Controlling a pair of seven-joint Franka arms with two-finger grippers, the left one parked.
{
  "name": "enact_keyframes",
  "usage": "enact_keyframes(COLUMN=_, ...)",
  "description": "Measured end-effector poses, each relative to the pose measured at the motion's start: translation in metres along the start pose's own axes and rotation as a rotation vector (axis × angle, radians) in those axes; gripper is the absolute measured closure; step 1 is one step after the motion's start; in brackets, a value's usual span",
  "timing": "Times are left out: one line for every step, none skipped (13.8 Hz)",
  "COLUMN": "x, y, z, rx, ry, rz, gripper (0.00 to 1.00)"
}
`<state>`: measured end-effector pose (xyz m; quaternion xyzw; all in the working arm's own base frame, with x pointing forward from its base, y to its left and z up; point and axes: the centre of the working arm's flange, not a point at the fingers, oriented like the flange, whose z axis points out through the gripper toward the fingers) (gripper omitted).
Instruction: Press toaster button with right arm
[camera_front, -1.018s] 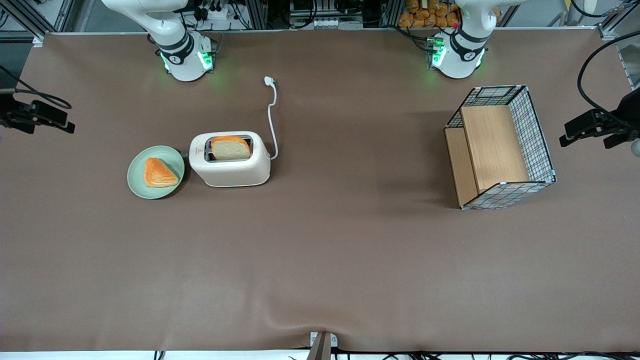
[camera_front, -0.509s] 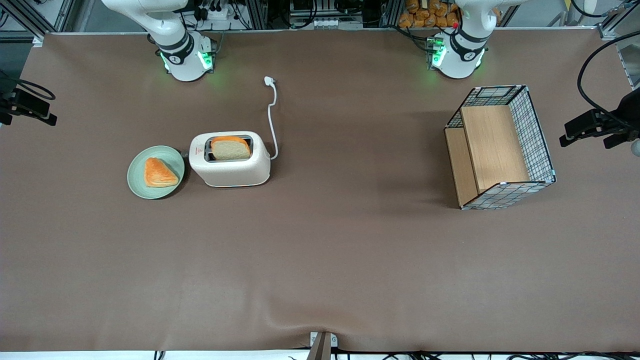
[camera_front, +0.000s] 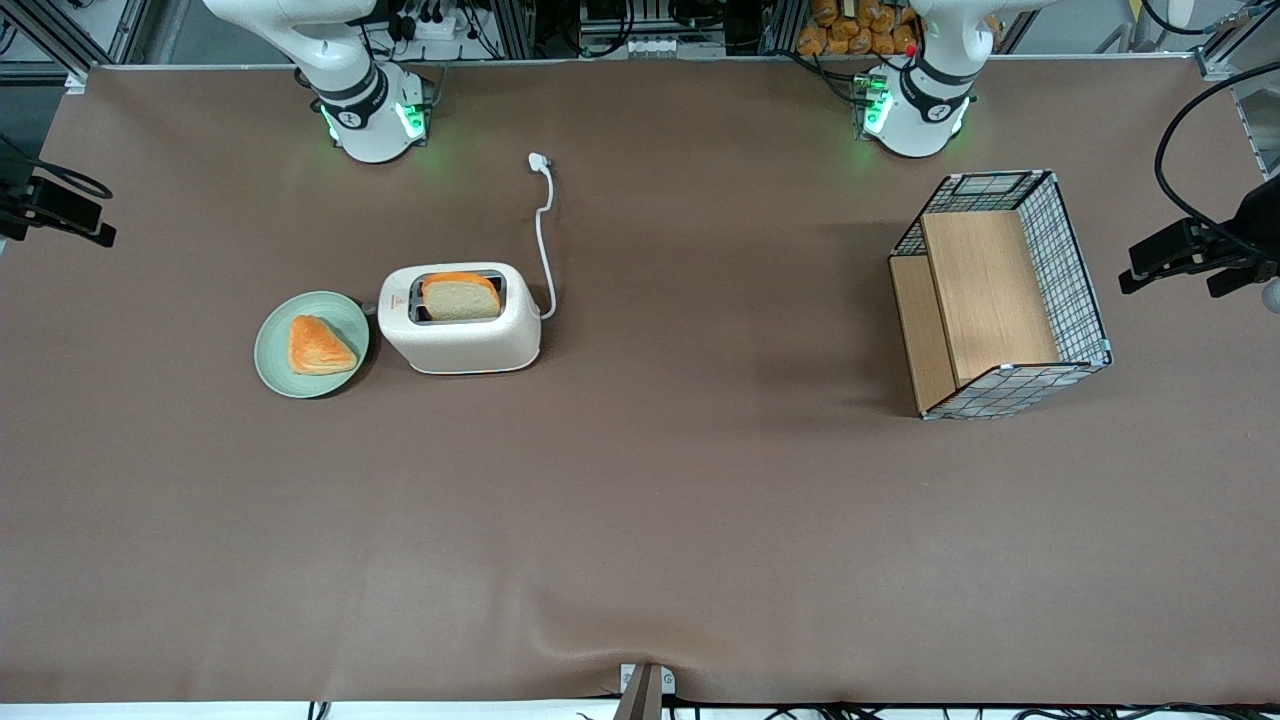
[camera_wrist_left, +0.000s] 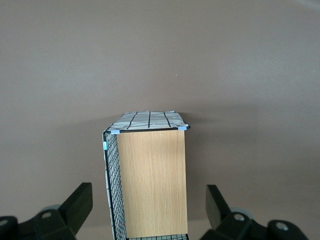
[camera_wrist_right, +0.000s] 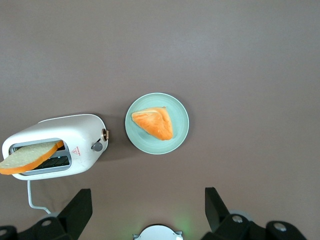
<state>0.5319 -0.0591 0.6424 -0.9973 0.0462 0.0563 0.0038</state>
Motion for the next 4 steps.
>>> enact_keyframes(x=0.0, y=0.0, z=0.0, rx=0.0, ry=0.0, rz=0.001, gripper=0.0)
enact_keyframes(x=0.0, y=0.0, z=0.0, rx=0.0, ry=0.0, rz=0.002, gripper=0.0)
enact_keyframes(x=0.0, y=0.0, z=0.0, rx=0.0, ry=0.0, rz=0.002, gripper=0.0)
enact_keyframes(x=0.0, y=0.0, z=0.0, rx=0.0, ry=0.0, rz=0.003, gripper=0.0)
